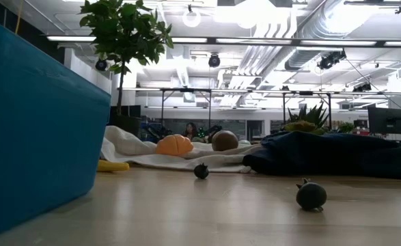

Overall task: Pick and placing Produce into tupperware
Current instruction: Put the cherry into the bin

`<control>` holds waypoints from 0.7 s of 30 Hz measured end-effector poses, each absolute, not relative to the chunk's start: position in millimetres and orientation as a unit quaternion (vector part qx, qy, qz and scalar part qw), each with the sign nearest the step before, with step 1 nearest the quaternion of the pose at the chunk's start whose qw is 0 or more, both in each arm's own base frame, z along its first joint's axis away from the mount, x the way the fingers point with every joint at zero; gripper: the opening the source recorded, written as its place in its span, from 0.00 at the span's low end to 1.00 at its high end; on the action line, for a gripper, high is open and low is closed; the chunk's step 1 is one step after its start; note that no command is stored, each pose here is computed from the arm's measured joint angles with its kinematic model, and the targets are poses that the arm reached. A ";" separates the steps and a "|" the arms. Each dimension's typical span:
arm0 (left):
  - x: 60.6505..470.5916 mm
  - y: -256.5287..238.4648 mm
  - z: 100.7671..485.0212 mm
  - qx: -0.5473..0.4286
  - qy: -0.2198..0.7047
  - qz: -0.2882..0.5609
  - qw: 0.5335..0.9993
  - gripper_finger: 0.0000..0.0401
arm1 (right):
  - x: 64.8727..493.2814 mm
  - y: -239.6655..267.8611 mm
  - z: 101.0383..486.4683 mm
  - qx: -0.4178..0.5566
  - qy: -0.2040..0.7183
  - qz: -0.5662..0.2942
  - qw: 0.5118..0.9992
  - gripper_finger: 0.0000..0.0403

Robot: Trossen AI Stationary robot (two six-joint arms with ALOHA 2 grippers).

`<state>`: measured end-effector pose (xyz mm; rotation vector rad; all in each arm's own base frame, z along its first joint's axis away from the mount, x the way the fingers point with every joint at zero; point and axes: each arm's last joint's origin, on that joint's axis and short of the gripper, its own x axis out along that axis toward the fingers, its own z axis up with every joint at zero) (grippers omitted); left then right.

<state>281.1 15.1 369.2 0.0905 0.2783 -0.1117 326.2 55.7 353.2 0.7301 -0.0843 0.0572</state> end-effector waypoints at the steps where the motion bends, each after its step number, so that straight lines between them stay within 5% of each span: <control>1: 281.2 15.2 369.3 0.045 0.138 -0.055 0.988 0.21 | 326.2 55.7 353.2 0.357 -0.041 0.028 0.933 0.18; 21: 281.7 15.2 371.2 0.044 0.128 -0.054 0.989 0.20 | 326.2 55.7 353.2 0.353 -0.041 0.028 0.934 0.18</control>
